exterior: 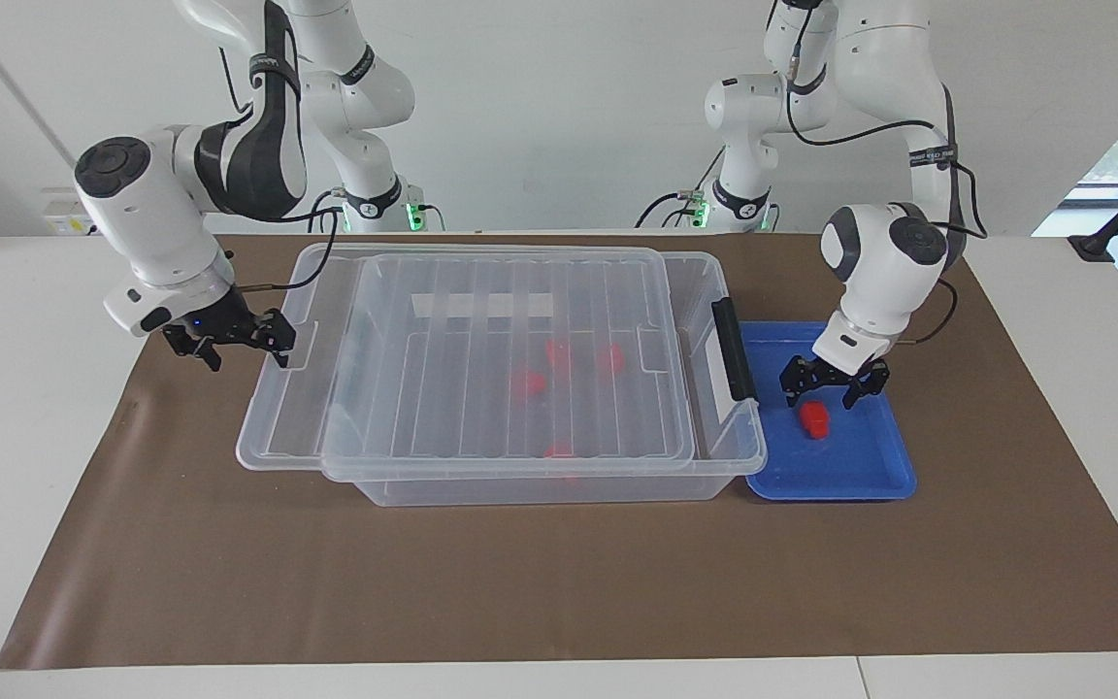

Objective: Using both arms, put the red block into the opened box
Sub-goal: 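Grasp the red block with the left gripper while the right gripper slides the lid open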

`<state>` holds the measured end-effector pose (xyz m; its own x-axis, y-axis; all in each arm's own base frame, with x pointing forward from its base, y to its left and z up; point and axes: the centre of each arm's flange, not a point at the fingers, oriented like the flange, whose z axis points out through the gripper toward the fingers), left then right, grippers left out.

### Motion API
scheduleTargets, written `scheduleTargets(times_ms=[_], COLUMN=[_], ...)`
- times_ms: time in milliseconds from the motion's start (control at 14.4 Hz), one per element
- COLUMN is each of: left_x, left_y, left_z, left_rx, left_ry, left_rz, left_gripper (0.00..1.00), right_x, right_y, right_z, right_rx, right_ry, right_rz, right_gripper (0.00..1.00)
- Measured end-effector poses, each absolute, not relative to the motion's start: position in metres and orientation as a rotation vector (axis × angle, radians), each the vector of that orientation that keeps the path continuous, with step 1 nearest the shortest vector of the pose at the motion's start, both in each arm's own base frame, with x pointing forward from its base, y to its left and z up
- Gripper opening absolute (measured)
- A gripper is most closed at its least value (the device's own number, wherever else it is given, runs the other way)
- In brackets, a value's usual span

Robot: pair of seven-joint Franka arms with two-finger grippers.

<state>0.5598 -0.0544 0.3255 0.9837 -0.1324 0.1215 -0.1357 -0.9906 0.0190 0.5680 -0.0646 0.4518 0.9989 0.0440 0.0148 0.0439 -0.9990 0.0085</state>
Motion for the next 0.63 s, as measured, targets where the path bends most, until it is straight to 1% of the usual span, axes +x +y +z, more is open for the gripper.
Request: scheduleTargets(times_ms=[139,279,348,488,627], left_x=[0.56,0.559,0.559,0.559,0.559], left_y=[-0.054,-0.054,-0.054,-0.054,-0.054], left_z=[0.318,0.315,0.315,0.315,0.315], left_rx=[3.102,3.102,3.102,3.102,3.1], left_ry=[-0.209,-0.207,-0.206,-0.206,-0.204], left_rz=[0.179,0.175,0.175,0.183,0.204], left_gripper=[1.0,0.95,0.85,0.59,0.36], right_x=[0.566,0.565,0.564,0.561,0.559], right_y=[-0.079,-0.09,-0.096,-0.109,-0.12], right_z=[0.452,0.452,0.452,0.452,0.452], right_rx=[3.131,3.13,3.129,3.128,3.128], right_ry=[0.095,0.113,0.121,0.133,0.139], right_rz=[0.025,0.027,0.027,0.027,0.027], right_gripper=[1.0,1.0,1.0,1.0,1.0])
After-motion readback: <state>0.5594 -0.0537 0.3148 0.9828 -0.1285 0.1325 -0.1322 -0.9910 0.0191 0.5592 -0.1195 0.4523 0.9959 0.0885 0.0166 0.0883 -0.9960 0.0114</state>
